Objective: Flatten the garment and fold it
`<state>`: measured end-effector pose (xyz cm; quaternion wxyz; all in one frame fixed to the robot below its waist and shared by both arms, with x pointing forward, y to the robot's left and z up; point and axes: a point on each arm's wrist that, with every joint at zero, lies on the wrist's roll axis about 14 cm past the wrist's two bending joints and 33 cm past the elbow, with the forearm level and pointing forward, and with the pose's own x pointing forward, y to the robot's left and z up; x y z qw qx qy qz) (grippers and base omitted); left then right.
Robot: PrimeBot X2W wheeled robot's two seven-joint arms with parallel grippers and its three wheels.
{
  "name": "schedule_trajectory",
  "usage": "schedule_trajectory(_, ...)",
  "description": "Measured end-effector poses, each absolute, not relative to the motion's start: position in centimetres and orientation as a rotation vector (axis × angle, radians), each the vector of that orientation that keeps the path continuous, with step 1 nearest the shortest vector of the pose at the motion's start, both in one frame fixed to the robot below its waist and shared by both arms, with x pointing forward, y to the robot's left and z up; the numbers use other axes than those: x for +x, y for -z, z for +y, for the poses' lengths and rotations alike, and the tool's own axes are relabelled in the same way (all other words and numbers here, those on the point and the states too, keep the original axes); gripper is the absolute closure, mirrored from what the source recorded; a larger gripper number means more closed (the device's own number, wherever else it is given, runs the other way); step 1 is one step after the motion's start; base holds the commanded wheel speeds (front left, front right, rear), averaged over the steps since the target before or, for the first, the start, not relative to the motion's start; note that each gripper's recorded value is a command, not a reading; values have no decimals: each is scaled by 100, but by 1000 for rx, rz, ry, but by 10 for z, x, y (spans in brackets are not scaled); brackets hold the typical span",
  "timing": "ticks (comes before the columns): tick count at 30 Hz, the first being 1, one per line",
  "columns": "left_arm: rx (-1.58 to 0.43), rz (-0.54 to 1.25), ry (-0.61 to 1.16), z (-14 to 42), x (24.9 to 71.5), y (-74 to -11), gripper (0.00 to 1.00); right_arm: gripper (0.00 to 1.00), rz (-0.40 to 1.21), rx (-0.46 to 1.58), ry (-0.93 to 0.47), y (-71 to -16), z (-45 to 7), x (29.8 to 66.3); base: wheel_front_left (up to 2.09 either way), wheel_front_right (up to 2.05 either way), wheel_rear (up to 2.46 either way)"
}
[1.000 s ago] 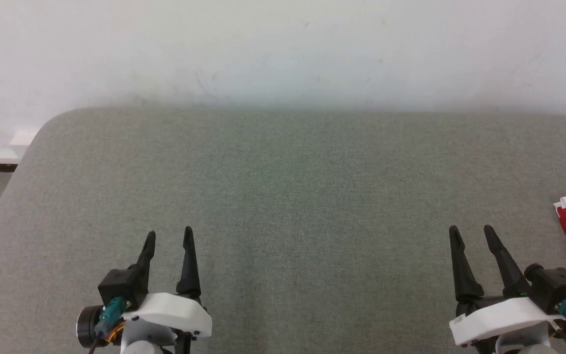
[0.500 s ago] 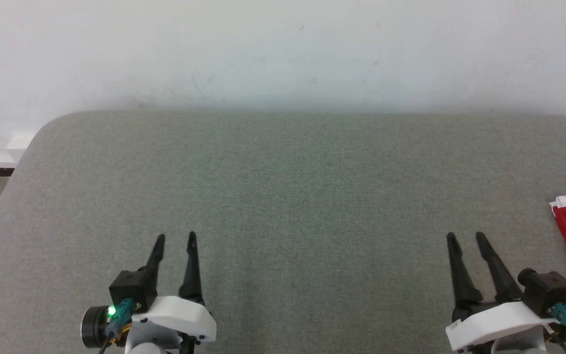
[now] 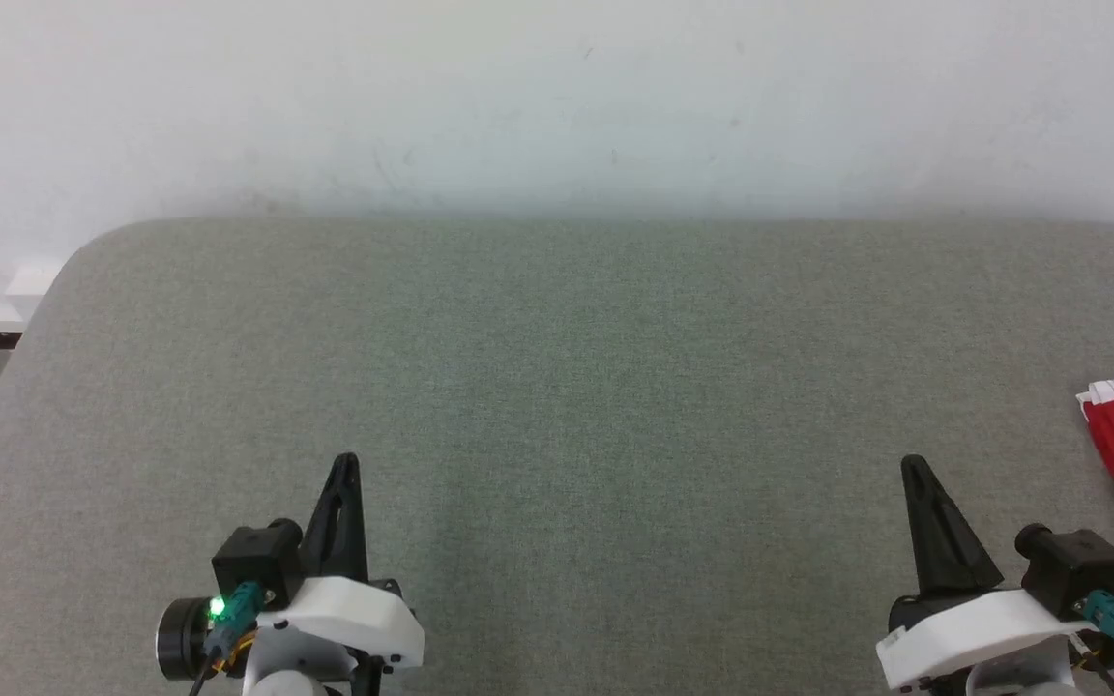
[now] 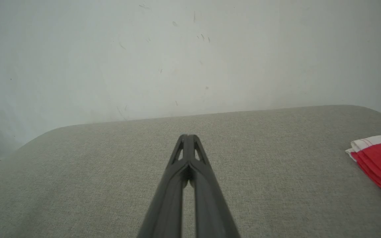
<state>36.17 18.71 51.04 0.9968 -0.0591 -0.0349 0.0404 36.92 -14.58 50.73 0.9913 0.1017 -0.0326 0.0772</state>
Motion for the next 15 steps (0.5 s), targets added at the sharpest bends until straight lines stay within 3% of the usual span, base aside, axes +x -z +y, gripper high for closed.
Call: schedule_trajectory(15, -95, -68, -63, 185, 365, -515, 100, 100, -56, 173, -157, -509, -147, 369, 0, 0, 0)
